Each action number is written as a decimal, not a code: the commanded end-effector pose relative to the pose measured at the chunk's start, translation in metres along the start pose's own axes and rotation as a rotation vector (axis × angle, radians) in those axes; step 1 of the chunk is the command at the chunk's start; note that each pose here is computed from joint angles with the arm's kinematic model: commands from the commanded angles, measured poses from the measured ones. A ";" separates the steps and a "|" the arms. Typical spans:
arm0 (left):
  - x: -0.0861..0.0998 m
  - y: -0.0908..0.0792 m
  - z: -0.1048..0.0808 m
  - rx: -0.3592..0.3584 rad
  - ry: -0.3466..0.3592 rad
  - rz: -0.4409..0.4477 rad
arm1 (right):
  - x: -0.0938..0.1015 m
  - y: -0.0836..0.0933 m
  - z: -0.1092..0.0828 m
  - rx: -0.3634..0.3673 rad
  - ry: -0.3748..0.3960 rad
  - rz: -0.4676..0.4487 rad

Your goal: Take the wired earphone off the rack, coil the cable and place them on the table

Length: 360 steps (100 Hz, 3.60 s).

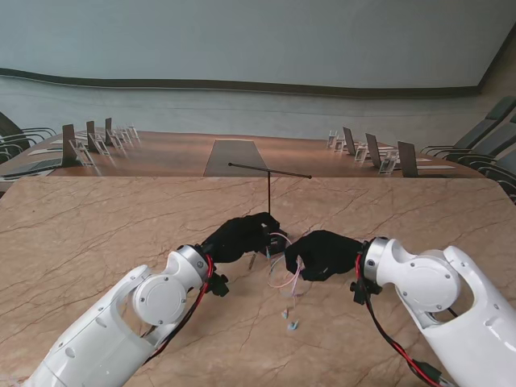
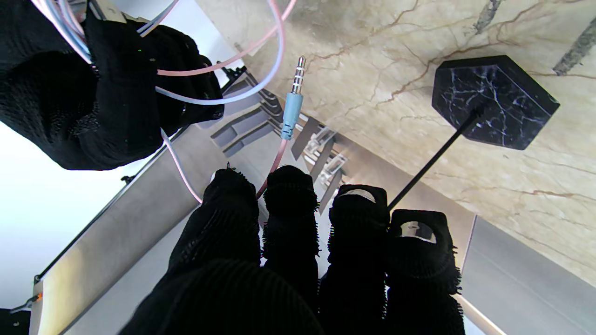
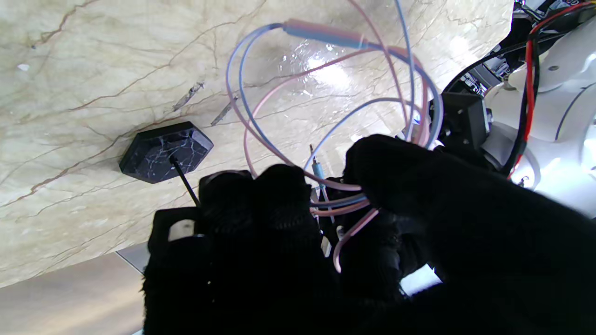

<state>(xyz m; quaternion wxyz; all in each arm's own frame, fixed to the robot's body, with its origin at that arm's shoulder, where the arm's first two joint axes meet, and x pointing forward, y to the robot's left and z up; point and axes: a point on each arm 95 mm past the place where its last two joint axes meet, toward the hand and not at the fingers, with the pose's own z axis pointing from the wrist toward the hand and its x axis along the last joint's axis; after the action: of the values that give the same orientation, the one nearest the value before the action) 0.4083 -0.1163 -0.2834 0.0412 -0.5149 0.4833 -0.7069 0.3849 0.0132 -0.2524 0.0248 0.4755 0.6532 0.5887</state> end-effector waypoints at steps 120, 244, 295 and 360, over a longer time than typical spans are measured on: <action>0.015 0.028 0.003 -0.018 -0.061 -0.157 | -0.008 -0.007 0.020 -0.089 0.006 0.024; 0.012 0.037 0.006 0.074 -0.125 -0.253 | -0.011 -0.014 0.014 -0.203 0.028 0.037; 0.011 0.041 0.008 0.105 -0.154 -0.300 | -0.013 -0.014 0.012 -0.250 0.025 0.031; 0.016 0.043 0.008 0.124 -0.170 -0.395 | -0.015 -0.019 0.014 -0.303 0.003 0.039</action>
<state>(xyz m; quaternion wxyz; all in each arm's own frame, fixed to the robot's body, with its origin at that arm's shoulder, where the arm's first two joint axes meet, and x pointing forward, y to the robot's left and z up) 0.3926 -0.1482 -0.3057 -0.0163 -0.6518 0.3262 -0.6845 0.3923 0.0127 -0.2760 0.0873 0.4755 0.5483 0.6824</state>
